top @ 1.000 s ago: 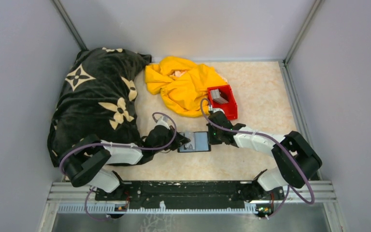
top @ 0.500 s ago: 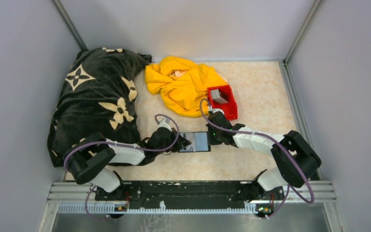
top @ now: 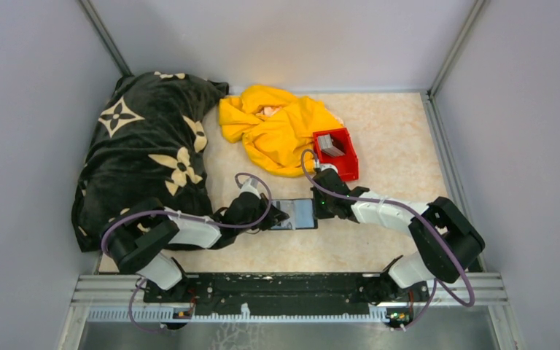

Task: Put the credit cards into the card holder
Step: Insert the credit card into the card holder.

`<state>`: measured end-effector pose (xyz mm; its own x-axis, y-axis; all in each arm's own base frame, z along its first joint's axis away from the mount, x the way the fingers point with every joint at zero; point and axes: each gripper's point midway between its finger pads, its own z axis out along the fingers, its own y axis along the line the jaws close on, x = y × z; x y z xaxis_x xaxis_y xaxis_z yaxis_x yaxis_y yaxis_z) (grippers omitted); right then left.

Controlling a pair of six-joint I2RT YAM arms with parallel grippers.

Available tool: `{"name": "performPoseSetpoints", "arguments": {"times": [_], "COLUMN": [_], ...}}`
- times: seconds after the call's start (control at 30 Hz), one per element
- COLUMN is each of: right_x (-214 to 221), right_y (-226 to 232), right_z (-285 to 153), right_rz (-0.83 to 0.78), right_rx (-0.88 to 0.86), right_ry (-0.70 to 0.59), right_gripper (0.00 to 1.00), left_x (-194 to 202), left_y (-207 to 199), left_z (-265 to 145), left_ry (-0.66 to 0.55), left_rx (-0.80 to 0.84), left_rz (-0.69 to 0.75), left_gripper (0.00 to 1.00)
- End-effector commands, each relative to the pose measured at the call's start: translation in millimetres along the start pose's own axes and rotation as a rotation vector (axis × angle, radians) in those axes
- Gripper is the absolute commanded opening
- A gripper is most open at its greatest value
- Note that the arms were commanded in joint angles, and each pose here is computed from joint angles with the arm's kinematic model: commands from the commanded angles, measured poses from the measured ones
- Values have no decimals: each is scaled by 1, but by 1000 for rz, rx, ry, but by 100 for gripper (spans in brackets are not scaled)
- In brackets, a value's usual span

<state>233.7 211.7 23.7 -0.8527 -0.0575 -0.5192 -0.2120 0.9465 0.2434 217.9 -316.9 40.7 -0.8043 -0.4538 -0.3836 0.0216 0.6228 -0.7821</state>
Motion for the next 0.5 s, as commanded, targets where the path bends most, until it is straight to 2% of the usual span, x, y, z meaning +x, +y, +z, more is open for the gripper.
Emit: {"name": "performPoseSetpoints", "arguments": {"times": [0.0,0.47], "right_x": [-12,-9], "right_y": [12,10], "right_z": [-1,1], "right_rz": [-2,-3], "right_rx": [-20,-11], "right_ry": [-36,-25], "right_gripper": [0,0], "left_x": [-3,-3], "left_y": [-9,0], "left_z": [6,15], "left_ry": [-11,-17], "left_rx": [21,-11], "left_rz": [26,41], "left_gripper": [0,0]}}
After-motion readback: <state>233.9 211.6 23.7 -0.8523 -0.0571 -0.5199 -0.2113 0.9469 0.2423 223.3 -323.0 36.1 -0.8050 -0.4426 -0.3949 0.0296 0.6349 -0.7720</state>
